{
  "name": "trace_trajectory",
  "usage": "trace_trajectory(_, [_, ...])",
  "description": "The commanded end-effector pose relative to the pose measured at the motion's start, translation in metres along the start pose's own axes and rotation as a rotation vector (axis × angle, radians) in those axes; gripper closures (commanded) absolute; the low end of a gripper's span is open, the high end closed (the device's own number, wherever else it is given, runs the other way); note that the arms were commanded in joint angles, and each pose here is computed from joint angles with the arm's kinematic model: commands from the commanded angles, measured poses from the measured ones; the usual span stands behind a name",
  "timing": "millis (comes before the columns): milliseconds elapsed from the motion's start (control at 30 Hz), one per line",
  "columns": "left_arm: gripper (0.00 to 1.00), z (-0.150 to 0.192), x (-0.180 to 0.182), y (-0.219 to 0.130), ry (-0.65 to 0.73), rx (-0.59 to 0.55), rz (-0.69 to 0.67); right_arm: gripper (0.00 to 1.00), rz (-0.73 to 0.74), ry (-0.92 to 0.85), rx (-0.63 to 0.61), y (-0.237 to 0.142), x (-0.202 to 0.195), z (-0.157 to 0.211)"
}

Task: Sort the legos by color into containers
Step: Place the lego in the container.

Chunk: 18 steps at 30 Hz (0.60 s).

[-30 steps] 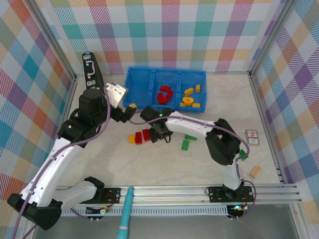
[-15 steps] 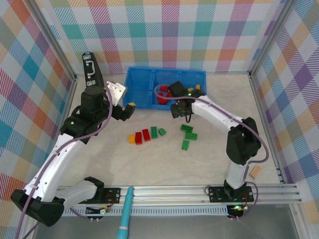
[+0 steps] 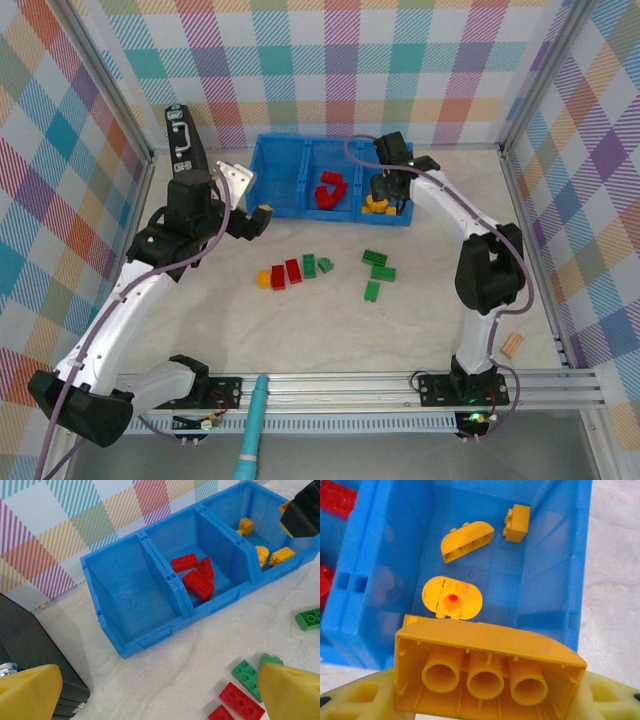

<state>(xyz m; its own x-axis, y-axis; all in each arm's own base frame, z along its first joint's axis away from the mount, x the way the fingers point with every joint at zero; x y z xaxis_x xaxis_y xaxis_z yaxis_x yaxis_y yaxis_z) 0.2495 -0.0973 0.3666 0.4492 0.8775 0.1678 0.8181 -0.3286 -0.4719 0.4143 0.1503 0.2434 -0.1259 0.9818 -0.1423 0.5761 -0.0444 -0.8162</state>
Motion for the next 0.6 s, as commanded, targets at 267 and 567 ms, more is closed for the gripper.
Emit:
trace_trajectory(267, [0.0,-0.006,0.006,0.011,-0.041,-0.015,0.012,0.42,-0.03,0.002,-0.007,0.055,-0.004,-0.034])
trace_trajectory(567, [0.0,-0.002,0.005,0.021,-0.049,0.007,0.033,0.42,-0.017,-0.018,-0.011,0.09,-0.001,-0.057])
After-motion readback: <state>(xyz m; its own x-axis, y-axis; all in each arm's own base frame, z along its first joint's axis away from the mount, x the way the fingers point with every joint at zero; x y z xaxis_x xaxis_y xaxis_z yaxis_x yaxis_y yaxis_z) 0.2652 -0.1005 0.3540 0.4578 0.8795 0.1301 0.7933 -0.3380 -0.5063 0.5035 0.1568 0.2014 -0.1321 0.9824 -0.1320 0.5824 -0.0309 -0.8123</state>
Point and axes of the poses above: each hand's point on the last joint's axis, 136 mm out from that joint toward the fingers, its own y axis out along the fingers, its own x axis along the line the jaws close on, z = x × y, the point moved 10 cm from there along -y, back along the fingers, and after that the axes turned 3 degrees about -y, right-handed, at the moved point
